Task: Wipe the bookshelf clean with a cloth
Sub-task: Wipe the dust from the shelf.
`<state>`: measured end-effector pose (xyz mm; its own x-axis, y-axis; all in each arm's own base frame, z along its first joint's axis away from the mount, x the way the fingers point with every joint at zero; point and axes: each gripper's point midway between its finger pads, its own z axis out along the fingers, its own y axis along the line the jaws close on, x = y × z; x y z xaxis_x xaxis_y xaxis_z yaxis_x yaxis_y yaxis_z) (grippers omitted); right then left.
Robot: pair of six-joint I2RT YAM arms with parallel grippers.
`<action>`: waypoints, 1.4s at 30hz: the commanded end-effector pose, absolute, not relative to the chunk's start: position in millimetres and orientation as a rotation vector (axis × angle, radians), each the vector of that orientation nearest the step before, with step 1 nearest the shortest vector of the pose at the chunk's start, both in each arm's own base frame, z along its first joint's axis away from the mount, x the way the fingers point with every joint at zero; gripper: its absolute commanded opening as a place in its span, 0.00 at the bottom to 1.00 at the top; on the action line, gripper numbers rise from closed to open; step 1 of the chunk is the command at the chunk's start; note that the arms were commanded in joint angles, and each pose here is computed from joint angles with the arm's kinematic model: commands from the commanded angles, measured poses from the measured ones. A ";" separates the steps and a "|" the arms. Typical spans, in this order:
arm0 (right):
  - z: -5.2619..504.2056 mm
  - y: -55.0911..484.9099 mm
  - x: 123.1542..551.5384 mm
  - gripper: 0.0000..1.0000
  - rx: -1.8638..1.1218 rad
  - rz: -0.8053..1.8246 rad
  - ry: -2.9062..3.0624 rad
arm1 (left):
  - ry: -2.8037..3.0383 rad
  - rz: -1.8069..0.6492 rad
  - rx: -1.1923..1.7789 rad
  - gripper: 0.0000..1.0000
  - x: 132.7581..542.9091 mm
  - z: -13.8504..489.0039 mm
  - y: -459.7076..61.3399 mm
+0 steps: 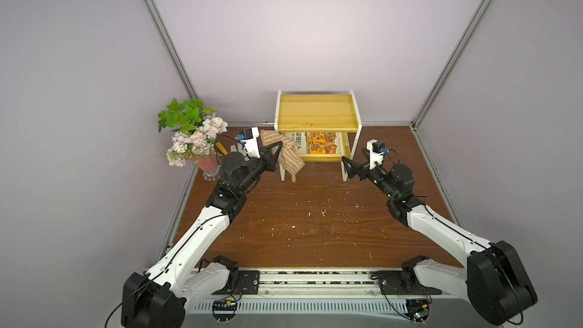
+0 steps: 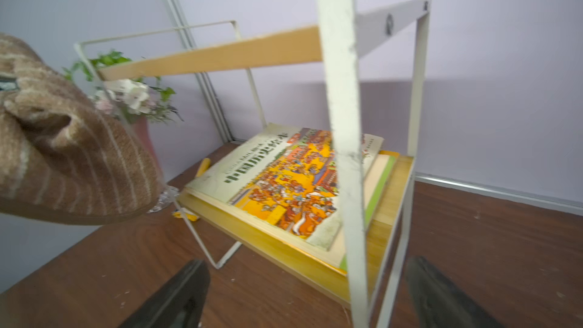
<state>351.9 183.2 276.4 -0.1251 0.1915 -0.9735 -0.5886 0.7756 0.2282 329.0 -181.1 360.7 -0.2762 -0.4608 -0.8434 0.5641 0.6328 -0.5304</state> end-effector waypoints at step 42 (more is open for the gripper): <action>285.8 298.3 337.2 0.00 -0.467 0.744 1.473 | 1.664 -0.717 -0.306 0.92 310.0 283.2 -142.0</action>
<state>311.3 287.9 318.4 -0.1535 0.4184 -0.8952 -0.8106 0.4647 0.3562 287.8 -221.8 319.4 -0.3781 -0.5246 -0.7628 0.5533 0.5325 -0.6405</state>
